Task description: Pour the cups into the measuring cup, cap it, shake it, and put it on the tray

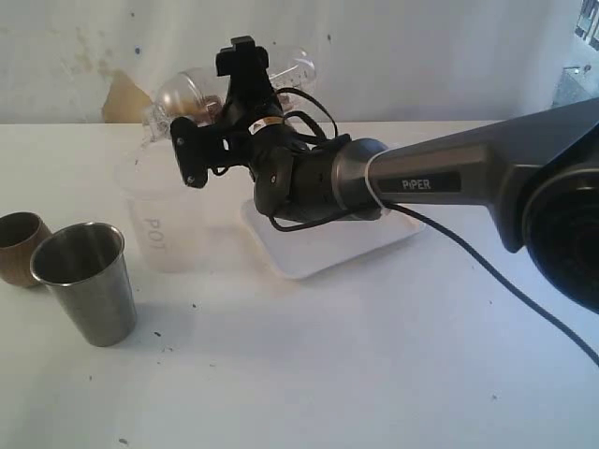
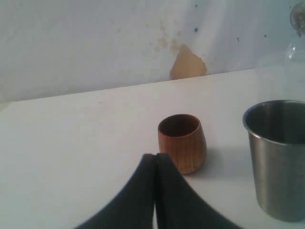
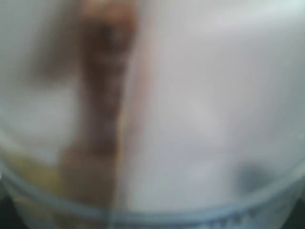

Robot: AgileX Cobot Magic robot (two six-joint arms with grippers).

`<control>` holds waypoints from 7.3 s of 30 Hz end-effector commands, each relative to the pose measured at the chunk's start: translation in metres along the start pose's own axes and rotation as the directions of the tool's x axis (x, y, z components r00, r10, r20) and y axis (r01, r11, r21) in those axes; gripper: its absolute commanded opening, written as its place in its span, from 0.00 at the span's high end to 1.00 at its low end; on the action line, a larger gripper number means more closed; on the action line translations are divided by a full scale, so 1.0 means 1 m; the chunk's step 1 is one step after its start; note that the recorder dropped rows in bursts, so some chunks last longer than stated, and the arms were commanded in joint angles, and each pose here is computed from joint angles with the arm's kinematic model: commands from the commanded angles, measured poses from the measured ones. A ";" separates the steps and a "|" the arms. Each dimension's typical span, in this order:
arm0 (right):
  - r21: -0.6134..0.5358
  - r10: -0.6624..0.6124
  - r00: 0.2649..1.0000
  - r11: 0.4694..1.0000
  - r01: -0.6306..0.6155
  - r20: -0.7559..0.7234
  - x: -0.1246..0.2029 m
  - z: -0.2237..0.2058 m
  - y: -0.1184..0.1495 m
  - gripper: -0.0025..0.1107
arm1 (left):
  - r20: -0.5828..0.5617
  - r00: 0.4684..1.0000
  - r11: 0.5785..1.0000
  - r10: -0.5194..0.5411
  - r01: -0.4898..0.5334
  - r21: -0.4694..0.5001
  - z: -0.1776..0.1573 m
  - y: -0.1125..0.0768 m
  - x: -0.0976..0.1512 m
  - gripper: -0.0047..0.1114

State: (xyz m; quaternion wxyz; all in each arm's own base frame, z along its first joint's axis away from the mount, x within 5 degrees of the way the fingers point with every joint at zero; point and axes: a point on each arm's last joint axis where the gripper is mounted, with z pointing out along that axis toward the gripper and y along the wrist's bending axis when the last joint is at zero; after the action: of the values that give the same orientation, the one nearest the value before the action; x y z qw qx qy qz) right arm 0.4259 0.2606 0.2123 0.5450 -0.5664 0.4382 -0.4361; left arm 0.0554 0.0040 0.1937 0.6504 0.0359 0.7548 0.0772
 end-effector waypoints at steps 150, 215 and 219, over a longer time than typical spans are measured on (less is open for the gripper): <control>0.281 -0.347 0.936 0.905 0.318 0.058 0.014 0.006 -0.034 0.98 | -0.003 1.000 1.000 -0.001 0.001 0.002 0.000 0.000 0.002 0.96; 0.275 -0.372 0.927 0.897 0.347 0.042 0.025 0.012 -0.024 0.98 | -0.003 1.000 1.000 -0.001 0.001 0.002 0.000 0.000 0.002 0.96; 0.269 -0.369 0.928 0.900 0.344 0.047 0.025 0.012 -0.023 0.98 | -0.003 1.000 1.000 -0.001 0.001 0.002 0.000 0.000 0.002 0.96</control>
State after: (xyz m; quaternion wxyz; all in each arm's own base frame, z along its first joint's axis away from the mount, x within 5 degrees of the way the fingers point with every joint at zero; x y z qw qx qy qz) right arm 0.4428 0.2435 0.2222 0.5358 -0.6071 0.2454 -0.5330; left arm 0.0554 0.0040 0.1937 0.6504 0.0359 0.7548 0.0772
